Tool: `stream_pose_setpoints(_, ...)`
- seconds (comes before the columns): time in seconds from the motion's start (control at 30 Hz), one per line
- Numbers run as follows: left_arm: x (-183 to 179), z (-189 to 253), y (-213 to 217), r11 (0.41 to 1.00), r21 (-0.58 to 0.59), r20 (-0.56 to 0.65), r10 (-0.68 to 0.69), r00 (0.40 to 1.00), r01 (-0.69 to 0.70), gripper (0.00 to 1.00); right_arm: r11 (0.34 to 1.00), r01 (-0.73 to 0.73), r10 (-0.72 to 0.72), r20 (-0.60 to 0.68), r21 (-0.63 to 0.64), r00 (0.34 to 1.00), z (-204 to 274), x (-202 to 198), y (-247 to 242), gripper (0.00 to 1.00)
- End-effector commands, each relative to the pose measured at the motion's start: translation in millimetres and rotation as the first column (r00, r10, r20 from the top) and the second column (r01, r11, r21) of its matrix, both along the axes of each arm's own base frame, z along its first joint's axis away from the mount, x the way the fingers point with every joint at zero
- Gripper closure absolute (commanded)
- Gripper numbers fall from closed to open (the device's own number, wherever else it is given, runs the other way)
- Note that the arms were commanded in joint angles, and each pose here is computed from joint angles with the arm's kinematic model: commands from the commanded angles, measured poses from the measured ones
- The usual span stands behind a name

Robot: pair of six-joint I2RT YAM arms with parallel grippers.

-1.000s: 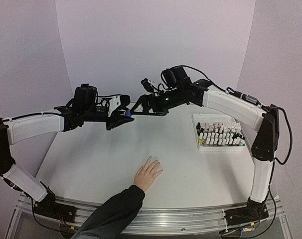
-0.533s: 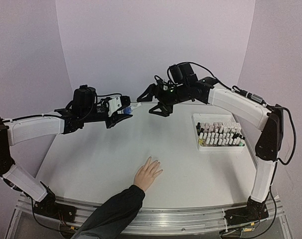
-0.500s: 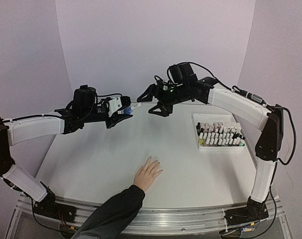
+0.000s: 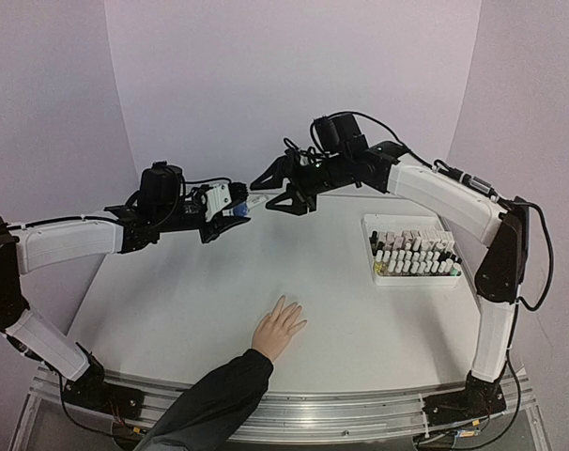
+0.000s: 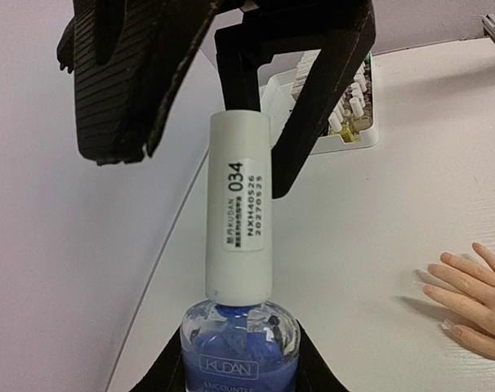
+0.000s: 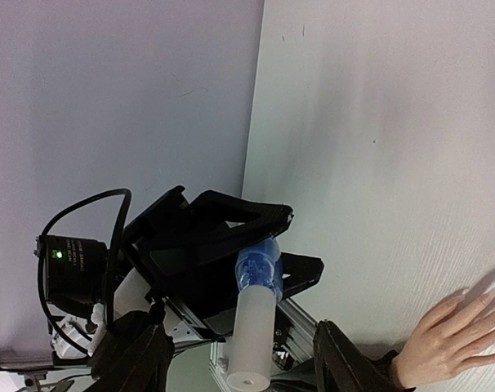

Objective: Paint the nails
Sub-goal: Open the cap of the nail polish bottle.

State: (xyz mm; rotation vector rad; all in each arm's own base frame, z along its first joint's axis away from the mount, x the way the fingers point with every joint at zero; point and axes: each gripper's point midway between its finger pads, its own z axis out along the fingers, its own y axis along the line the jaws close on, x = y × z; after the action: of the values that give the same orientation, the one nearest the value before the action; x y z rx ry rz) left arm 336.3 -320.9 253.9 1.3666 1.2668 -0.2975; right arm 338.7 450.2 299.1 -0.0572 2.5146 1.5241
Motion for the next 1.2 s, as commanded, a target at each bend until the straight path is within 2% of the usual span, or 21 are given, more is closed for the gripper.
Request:
stream_pose_setpoints(0.0,6.8,19.6,-4.9,0.999,-0.036,0.028,0.011,1.000,-0.010,1.00,1.000,-0.018,0.018,-0.028,-0.001,0.999,-3.5,-9.0,1.4,0.49)
stream_pose_setpoints(0.13,4.8,19.4,-6.1,0.999,-0.037,0.027,-0.002,1.000,0.003,1.00,0.999,-0.032,0.032,-0.028,-0.001,0.999,-6.3,-8.2,6.9,0.52)
stream_pose_setpoints(0.33,3.8,19.9,-6.8,0.999,-0.033,0.030,-0.011,0.999,0.012,1.00,0.999,-0.048,0.047,-0.033,-0.004,0.998,-11.9,-6.8,11.0,0.73)
stream_pose_setpoints(0.47,3.9,19.1,-6.4,0.999,-0.031,0.028,-0.009,1.000,0.010,1.00,0.998,-0.056,0.056,-0.039,-0.002,0.998,-13.1,-7.7,12.1,0.82)
stream_pose_setpoints(0.6,1.3,18.2,-6.5,0.999,-0.030,0.028,-0.019,0.999,0.019,1.00,0.998,-0.054,0.054,-0.037,-0.012,0.998,-17.8,-6.1,12.5,0.81)
stream_pose_setpoints(0.67,0.8,18.1,-6.0,0.999,-0.028,0.030,-0.020,0.999,0.021,1.00,0.999,-0.052,0.051,-0.039,-0.016,0.998,-20.3,-4.9,12.7,0.72)
stream_pose_setpoints(0.73,0.2,17.9,-5.7,0.999,-0.027,0.033,-0.021,0.999,0.022,1.00,0.999,-0.047,0.047,-0.034,-0.018,0.998,-20.5,-3.6,13.0,0.71)
stream_pose_setpoints(0.93,-0.4,19.2,-5.6,0.999,-0.031,0.032,-0.022,0.999,0.023,1.00,0.999,-0.054,0.054,-0.025,-0.007,0.998,-15.4,-2.7,15.2,0.87)
stream_pose_setpoints(1.03,-1.5,18.2,-5.8,0.999,-0.032,0.022,-0.026,0.999,0.026,1.00,0.998,-0.060,0.060,-0.021,-0.009,0.998,-15.8,-3.9,14.6,1.00)
stream_pose_setpoints(1.17,-13.0,16.0,-9.4,0.996,-0.044,-0.052,-0.077,0.996,0.075,1.00,0.989,-0.148,0.147,0.072,0.005,0.986,-4.6,-11.7,16.3,1.00)
